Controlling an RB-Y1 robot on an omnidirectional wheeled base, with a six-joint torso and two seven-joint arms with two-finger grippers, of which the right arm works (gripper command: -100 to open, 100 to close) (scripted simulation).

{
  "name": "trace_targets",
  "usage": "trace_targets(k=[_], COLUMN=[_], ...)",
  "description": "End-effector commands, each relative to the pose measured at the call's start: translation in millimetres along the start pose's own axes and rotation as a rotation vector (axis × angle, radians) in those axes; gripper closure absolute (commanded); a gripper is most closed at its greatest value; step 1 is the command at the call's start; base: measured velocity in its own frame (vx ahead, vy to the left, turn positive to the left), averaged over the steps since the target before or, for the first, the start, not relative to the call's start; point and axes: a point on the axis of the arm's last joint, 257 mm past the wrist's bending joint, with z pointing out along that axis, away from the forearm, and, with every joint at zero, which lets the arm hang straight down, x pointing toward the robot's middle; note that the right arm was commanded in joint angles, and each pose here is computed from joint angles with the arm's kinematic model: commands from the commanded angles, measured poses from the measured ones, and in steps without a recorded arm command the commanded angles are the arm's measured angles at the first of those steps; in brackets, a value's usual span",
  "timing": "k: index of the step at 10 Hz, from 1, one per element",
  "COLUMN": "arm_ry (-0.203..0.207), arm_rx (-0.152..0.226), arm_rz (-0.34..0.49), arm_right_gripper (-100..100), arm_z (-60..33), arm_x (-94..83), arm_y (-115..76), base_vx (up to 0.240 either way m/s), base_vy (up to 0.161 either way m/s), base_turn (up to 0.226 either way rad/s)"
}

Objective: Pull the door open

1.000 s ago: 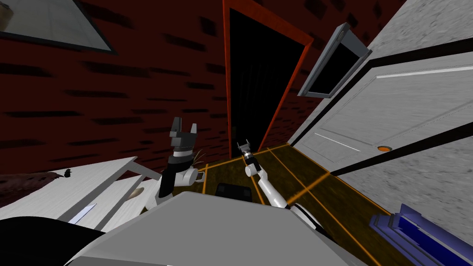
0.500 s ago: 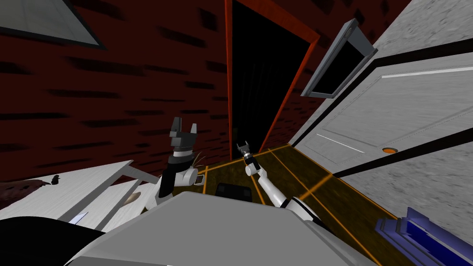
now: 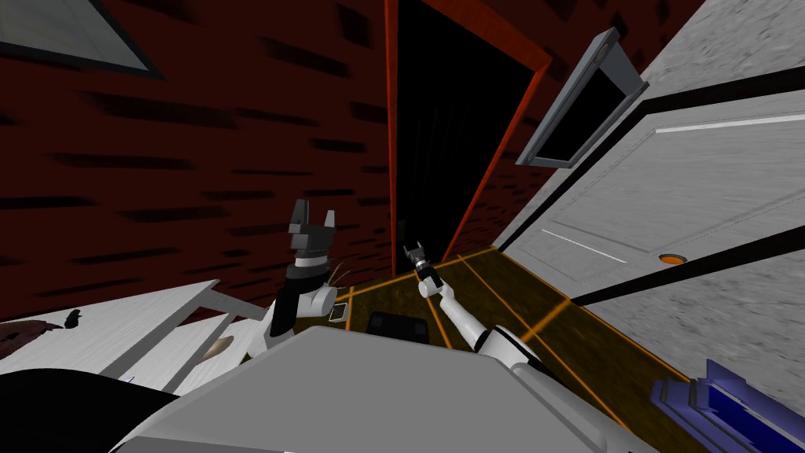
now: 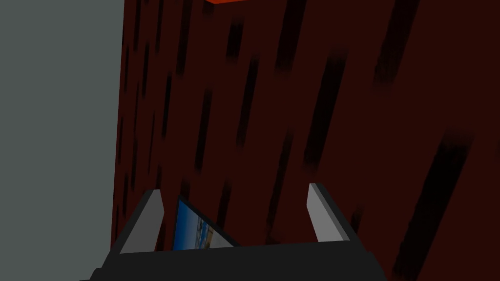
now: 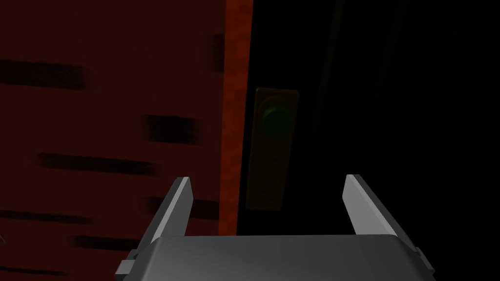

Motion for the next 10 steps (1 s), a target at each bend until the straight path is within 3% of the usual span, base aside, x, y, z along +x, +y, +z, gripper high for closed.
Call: trace_targets(k=[1, 6, 9, 10], arm_ry=[-0.019, -0.078, -0.085, -0.087], arm_rx=[0.002, -0.004, -0.005, -0.031], arm_rz=[0.024, 0.087, 0.093, 0.093], arm_right_gripper=[-100, -100, -100, -100], arm_z=[1.2, 4.6, 5.1, 8.0], arm_x=[-7.8, -31.4, -33.5, -35.0], arm_y=[2.1, 16.1, 18.3, 28.0], base_vx=[0.099, 0.105, 0.086, 0.01], base_vy=[0.045, 0.049, 0.034, -0.004], base_turn=[-0.009, -0.009, -0.005, 0.137])
